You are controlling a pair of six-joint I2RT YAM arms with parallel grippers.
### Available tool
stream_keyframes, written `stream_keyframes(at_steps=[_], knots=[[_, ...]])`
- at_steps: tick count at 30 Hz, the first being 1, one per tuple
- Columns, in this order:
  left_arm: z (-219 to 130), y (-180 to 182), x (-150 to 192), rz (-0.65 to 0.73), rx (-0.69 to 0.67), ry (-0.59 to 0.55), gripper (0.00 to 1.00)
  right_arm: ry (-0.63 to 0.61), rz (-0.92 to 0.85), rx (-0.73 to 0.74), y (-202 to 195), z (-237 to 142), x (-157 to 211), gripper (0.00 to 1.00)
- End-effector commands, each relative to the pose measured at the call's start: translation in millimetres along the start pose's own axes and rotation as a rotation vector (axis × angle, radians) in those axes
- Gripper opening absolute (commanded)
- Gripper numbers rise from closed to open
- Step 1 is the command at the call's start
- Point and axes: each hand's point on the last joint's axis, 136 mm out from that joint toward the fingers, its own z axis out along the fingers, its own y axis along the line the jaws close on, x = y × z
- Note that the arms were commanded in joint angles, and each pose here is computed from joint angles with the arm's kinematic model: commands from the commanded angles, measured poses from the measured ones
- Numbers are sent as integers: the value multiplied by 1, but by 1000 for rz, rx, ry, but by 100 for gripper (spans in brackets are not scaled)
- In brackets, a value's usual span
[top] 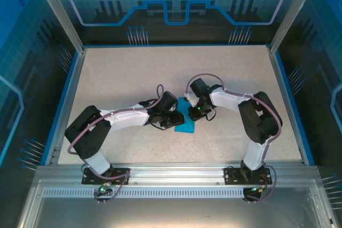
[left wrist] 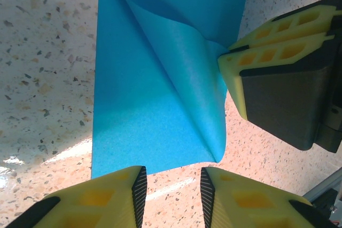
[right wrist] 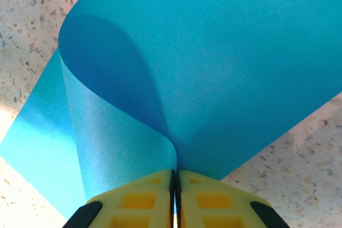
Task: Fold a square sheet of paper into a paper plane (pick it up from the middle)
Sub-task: Fold the triangle a second time at the center of the table.
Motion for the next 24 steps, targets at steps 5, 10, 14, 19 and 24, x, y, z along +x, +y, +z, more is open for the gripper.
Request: stream_keyframes(at_steps=[5,10,14,19,24], knots=[[2,-17,-11,-40,45,-36,22,36,-2,-5,2,9,5,12],[10,-25,-23,-121,91,-60,6,30,-1,-9,2,8,5,12],[20,-26,-34,-180,122,-76,1,31,0,-16,3,9,5,12],[24,-27,-45,-211,152,-101,1,32,0,-18,4,10,4,12],[27,-24,-49,-222,151,-107,1,34,-1,-15,3,10,4,12]])
